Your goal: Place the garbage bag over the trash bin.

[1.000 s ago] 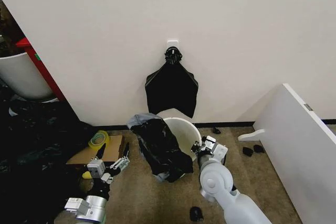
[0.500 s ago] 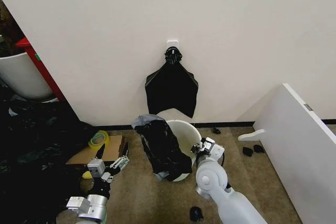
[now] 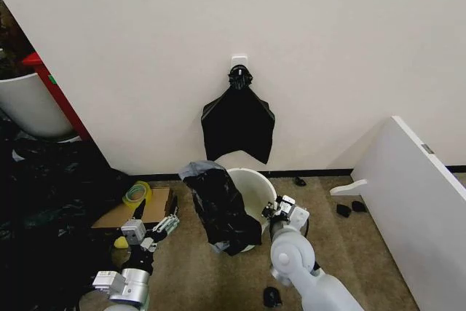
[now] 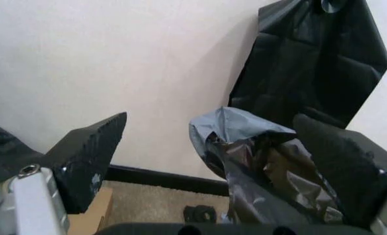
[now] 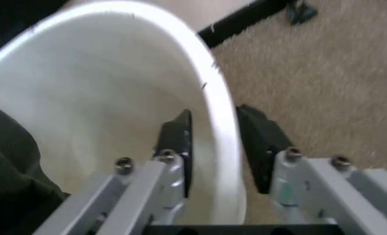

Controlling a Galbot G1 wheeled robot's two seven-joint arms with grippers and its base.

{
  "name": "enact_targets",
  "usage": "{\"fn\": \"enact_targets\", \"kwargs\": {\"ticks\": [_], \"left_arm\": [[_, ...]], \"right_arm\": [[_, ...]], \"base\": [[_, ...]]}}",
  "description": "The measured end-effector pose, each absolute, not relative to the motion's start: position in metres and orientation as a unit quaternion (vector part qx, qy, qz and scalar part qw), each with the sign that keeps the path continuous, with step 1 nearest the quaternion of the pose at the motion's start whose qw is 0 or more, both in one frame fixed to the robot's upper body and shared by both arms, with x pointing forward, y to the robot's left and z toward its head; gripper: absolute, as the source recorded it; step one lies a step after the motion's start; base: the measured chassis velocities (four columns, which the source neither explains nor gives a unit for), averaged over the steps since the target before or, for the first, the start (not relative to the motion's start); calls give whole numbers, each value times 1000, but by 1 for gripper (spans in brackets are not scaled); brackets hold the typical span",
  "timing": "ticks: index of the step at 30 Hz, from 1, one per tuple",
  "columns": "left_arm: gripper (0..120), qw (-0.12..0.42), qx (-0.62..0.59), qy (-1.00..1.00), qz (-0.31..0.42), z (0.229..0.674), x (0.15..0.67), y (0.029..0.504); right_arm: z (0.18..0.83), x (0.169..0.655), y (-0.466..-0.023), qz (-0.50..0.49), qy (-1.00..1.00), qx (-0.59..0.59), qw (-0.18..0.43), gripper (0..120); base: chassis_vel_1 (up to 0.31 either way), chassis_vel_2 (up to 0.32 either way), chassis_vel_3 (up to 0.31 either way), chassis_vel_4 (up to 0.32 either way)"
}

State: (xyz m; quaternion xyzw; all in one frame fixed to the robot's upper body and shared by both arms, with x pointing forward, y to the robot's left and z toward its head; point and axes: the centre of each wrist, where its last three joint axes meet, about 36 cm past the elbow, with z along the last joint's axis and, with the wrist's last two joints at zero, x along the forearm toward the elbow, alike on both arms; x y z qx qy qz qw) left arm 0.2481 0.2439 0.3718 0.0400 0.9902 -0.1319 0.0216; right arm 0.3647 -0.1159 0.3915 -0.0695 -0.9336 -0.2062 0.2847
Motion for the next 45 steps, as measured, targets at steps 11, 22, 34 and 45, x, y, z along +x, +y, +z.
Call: {"fn": "enact_targets", "kwargs": {"ticks": [11,22,34,45], "left_arm": [[100,7,41,992,-122,373,244,238],[100,-10,65,993,-95,383,259,240],[100,-35,59,993,-99,375,267,235],[100,-66,84,989,-100,376,267,218]], "right_arm": [[442,319,-148,-150,-968,14,201,65],[473,335,-128,-107,-924,237,279,99],[440,362,-110,-51,-929,225,288,73],[435,363,-106,-42,-929,225,291,29]], "base": [[0,0,0,0],[0,0,0,0],[0,0,0,0],[0,0,0,0]]}}
